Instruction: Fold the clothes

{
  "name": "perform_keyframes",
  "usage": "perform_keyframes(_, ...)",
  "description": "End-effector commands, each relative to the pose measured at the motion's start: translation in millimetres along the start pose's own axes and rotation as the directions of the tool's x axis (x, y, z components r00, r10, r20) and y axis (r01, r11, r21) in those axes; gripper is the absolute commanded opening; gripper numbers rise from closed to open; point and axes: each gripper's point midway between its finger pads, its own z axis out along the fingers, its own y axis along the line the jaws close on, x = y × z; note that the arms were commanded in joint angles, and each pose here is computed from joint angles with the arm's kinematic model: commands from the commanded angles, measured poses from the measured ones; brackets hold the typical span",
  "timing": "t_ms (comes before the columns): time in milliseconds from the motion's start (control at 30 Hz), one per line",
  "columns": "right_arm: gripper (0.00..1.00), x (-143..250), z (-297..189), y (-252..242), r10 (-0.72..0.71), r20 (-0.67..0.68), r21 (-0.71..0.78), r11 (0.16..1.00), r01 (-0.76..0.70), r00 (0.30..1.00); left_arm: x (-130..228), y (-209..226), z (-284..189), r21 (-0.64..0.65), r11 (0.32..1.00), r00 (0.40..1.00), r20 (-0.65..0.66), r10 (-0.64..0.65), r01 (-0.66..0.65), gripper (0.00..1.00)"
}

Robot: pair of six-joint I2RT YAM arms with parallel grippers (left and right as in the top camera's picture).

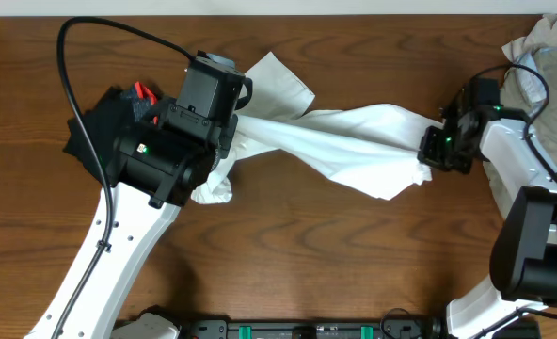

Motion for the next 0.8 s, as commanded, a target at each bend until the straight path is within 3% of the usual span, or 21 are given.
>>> perform_keyframes(0, 0.01, -14, -6, -25, 0.076, 0.04, 0.037, 0.996, -0.077, 0.996, -2, 6, -2, -0.023, 1.0, 1.0, 0.007, 0.012, -0.012, 0.06)
perform_keyframes(100, 0.01, -32, -15, -23, 0.093, 0.087, -0.057, 0.994, -0.089, 0.992, -2, 6, -2, -0.023, 1.0, 1.0, 0.007, 0.012, -0.011, 0.06)
perform_keyframes(233, 0.02, -53, -36, 10, 0.057, 0.138, -0.324, 0.946, -0.009, 0.989, -2, 6, -2, -0.023, 1.0, 1.0, 0.008, 0.012, -0.012, 0.06)
perform_keyframes(333, 0.18, -54, -45, 26, 0.051, 0.136, -0.425, 0.905, 0.012, 0.989, -2, 6, -2, -0.022, 1.0, 1.0, 0.008, 0.012, -0.012, 0.06)
perform_keyframes(433, 0.33, -42, -45, 38, -0.01, 0.112, -0.457, 0.888, 0.06, 0.994, -2, 6, -2, -0.022, 1.0, 1.0, 0.008, 0.012, -0.012, 0.06)
perform_keyframes(600, 0.36, 0, -39, 62, -0.177, 0.021, -0.458, 0.873, 0.167, 0.984, -2, 6, -2, -0.023, 1.0, 1.0, 0.008, 0.012, -0.011, 0.06)
perform_keyframes(767, 0.36, 56, -34, 98, -0.409, -0.076, -0.441, 0.832, 0.337, 0.909, -3, 6, -2, -0.023, 1.0, 1.0, 0.009, 0.011, -0.011, 0.06)
